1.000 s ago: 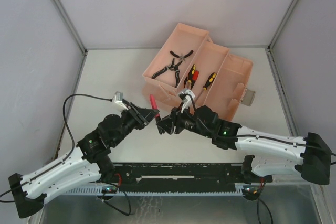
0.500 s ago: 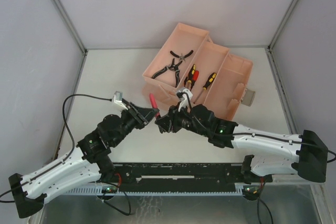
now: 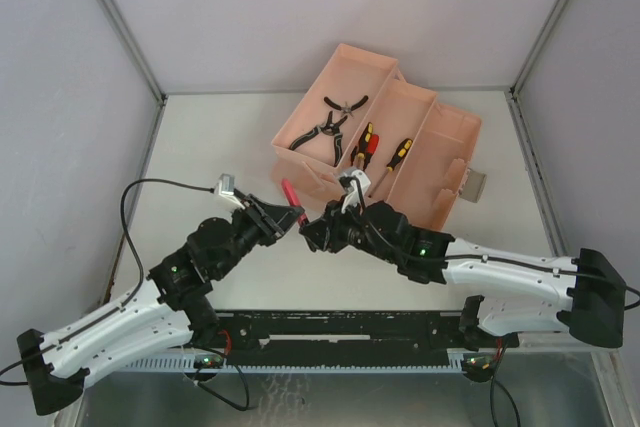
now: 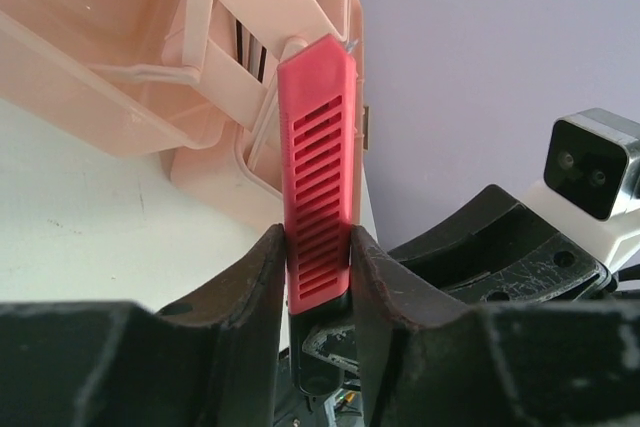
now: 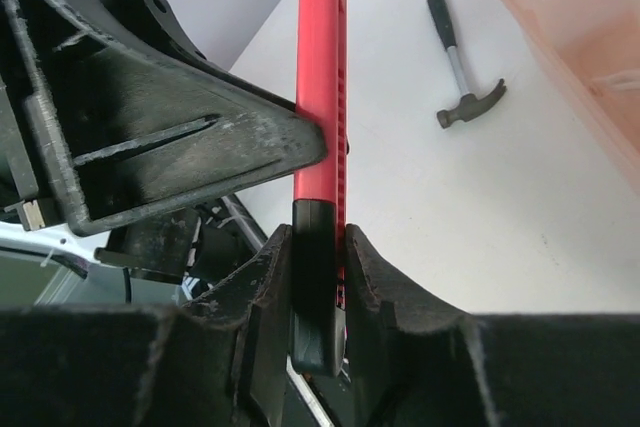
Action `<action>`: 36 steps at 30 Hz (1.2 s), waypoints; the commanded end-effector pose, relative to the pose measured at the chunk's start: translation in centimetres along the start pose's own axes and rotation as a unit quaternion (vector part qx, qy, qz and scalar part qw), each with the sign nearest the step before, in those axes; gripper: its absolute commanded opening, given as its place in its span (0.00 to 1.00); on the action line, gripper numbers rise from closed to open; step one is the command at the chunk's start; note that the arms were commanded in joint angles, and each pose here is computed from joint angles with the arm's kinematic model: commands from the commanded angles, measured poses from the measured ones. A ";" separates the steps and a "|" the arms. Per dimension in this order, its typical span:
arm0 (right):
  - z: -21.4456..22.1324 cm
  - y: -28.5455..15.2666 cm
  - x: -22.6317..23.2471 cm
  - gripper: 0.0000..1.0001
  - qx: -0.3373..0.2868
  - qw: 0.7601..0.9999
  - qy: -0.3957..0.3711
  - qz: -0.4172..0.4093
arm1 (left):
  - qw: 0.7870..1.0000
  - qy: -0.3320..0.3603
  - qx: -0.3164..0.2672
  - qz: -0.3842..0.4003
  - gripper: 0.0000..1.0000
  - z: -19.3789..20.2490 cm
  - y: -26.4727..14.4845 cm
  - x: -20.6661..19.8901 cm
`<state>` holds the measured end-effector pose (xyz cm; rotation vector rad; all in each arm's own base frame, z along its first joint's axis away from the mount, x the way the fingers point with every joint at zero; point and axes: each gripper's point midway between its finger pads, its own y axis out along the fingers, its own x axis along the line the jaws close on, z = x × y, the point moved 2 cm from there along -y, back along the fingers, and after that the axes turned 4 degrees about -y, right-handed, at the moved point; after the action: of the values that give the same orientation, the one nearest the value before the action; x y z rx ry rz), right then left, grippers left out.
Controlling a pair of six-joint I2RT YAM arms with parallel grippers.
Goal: Pack the tool kit
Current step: Place the knife in the toolbox.
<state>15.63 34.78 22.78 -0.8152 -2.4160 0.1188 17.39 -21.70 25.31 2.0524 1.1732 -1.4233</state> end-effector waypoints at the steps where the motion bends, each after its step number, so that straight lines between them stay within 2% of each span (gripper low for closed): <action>1: -3.1 -1.0 -0.2 0.00 -0.051 0.998 0.001 0.031 | 1.000 0.023 0.001 0.018 0.51 -0.4 -0.5 -1.3; 5: -3.4 -1.9 -1.5 0.00 -0.070 0.996 0.005 0.058 | 0.995 0.097 0.005 -0.019 0.82 -1.2 -1.3 -0.6; 7: -3.9 -2.6 -2.1 0.00 -0.088 0.994 0.012 0.065 | 0.994 0.108 0.007 -0.023 0.93 -1.4 -1.6 -0.6; 9: -4.2 -3.4 -3.0 0.00 -0.102 0.991 0.022 0.080 | 0.993 0.113 0.006 -0.025 0.99 -1.5 -1.9 -0.5; 14: -5.0 -6.8 -7.1 0.00 -0.146 0.977 0.036 0.152 | 0.992 0.119 -0.018 -0.049 1.00 -2.5 -2.9 0.7; 22: -4.5 -12.8 -16.2 0.00 -0.208 0.939 0.129 0.241 | 0.991 0.111 -0.038 -0.064 1.00 -3.2 -4.2 2.2; 26: -3.7 -13.7 -18.3 0.00 -0.202 0.933 0.154 0.253 | 0.990 0.112 -0.040 -0.071 1.00 -3.1 -4.0 2.7; 36: -2.3 -12.7 -21.7 0.00 -0.164 0.923 0.176 0.302 | 0.986 0.132 -0.019 -0.095 1.00 -2.5 -3.2 3.0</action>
<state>23.55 11.45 17.16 -1.5836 -1.8097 -0.1817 16.48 -16.81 22.51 2.1974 1.5439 -1.2627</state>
